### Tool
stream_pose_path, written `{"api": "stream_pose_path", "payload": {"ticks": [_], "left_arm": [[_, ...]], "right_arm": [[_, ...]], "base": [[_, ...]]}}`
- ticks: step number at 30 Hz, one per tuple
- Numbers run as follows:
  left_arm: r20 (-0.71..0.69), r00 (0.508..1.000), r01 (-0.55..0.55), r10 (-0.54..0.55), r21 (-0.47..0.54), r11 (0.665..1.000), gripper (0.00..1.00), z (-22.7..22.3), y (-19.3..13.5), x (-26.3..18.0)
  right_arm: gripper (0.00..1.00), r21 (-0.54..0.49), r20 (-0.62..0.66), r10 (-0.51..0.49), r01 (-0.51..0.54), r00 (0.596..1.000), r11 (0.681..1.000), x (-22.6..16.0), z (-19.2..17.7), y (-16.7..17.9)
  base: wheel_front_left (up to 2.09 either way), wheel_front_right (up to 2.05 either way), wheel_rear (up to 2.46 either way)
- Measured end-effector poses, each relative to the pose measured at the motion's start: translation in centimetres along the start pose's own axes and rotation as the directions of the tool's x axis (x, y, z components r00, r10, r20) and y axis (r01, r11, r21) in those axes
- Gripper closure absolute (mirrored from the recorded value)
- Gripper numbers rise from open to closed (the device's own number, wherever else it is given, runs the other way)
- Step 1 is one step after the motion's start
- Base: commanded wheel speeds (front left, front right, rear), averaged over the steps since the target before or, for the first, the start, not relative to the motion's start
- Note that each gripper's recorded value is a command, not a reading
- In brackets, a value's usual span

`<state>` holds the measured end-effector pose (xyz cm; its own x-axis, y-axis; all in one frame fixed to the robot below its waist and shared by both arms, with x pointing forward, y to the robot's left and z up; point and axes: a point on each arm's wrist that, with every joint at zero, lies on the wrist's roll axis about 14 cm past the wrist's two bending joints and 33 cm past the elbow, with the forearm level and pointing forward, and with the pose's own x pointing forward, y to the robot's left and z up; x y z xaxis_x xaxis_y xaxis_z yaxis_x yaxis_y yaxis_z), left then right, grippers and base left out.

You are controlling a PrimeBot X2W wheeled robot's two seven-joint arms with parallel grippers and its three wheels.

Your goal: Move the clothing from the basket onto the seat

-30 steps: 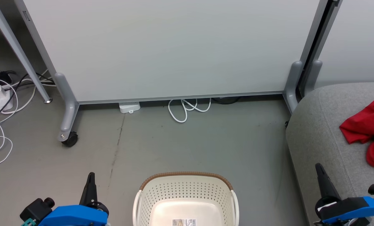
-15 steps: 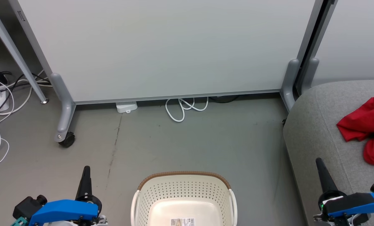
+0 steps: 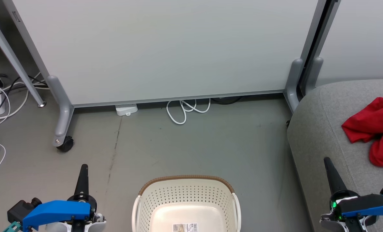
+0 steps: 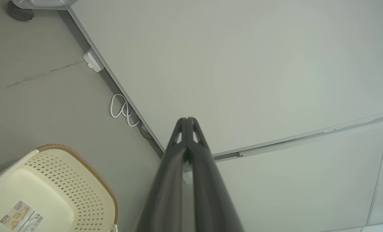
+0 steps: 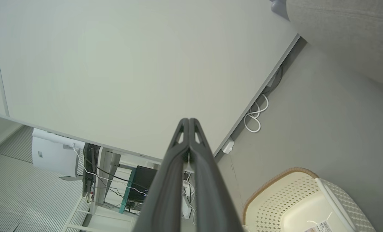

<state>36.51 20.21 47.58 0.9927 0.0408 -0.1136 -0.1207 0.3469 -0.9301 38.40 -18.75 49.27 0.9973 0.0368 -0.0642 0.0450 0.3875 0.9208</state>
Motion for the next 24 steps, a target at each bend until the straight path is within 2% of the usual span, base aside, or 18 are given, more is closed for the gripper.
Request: {"api": "stream_pose_path", "payload": {"ticks": [24], "left_arm": [[-0.001, 0.999, 0.052, -0.053, -0.188, 0.981, 1.0, 0.6, -1.8, 1.0]], "right_arm": [[1.0, 0.208, 0.027, 0.022, -0.027, 0.999, 0.978, 0.3, 0.9, 0.5]], "base": [[0.0, 0.0, 0.0]]}}
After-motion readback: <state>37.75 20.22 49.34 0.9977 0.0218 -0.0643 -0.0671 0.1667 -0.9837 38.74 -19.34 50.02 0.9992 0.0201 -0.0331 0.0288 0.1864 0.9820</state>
